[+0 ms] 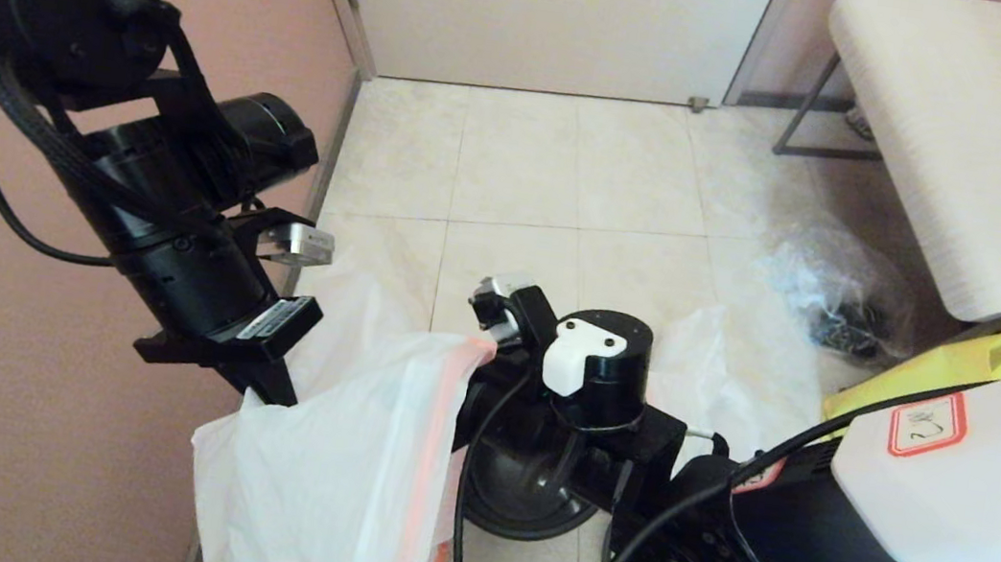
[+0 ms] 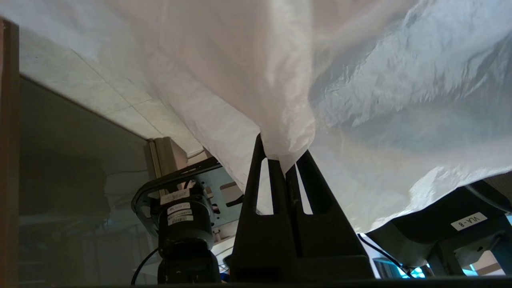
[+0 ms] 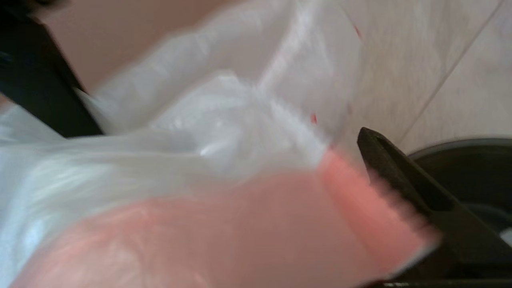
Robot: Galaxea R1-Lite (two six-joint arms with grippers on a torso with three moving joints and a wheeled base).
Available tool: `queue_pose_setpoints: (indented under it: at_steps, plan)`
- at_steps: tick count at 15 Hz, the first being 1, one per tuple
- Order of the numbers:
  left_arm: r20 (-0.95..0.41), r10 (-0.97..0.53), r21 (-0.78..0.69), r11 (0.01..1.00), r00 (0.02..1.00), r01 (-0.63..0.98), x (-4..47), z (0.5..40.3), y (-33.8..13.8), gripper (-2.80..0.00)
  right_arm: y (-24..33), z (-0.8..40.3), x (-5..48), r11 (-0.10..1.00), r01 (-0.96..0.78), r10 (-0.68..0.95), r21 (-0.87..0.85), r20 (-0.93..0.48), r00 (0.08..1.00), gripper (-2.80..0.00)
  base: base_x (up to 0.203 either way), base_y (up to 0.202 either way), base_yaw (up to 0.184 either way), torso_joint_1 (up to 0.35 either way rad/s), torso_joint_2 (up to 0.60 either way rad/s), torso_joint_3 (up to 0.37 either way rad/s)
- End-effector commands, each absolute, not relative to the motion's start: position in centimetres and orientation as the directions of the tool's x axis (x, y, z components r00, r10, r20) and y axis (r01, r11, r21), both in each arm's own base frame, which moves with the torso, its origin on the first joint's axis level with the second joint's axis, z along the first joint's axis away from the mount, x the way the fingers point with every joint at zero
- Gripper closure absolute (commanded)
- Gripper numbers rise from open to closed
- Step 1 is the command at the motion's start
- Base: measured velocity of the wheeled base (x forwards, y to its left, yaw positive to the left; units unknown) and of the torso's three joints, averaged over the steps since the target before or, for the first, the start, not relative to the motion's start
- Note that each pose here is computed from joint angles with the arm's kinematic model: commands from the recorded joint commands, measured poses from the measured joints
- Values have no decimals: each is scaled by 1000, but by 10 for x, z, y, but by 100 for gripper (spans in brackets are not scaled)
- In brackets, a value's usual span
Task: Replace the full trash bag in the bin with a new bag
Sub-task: Put the new garbage bag on the trash can
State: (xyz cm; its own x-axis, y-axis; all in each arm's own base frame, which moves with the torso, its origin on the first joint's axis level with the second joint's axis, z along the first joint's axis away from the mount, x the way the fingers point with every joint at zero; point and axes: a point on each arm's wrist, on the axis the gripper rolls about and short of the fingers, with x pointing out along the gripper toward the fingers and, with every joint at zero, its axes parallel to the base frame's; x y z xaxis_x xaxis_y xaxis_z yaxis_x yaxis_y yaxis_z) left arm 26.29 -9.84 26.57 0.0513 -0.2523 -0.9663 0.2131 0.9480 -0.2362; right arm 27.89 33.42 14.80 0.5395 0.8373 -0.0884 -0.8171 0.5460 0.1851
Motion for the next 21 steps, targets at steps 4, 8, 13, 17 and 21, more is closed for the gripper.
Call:
queue_pose_setpoints:
  at_steps: [4,8,13,17,21]
  plan:
    - [-968,-249,-235,950,43,207,263,265,-97,0,335,157,276,537,-823,843,187,-75,533,0,0,0,0,0,0,0]
    - [-967,-252,-238,949,45,206,262,266,-97,0,329,163,267,527,-814,848,245,-92,522,0,0,0,0,0,0,0]
    - [-963,-267,-255,945,33,204,262,265,-97,0,321,159,262,534,-807,845,251,-124,520,0,0,0,0,0,0,0]
    - [-951,-308,-292,933,44,212,257,271,-97,-280,318,157,260,537,-805,843,253,-134,520,0,0,0,0,0,0,0]
    - [-904,-423,-406,894,60,191,246,285,-83,-280,298,164,253,553,-788,833,270,-151,532,0,0,0,0,0,0,0]
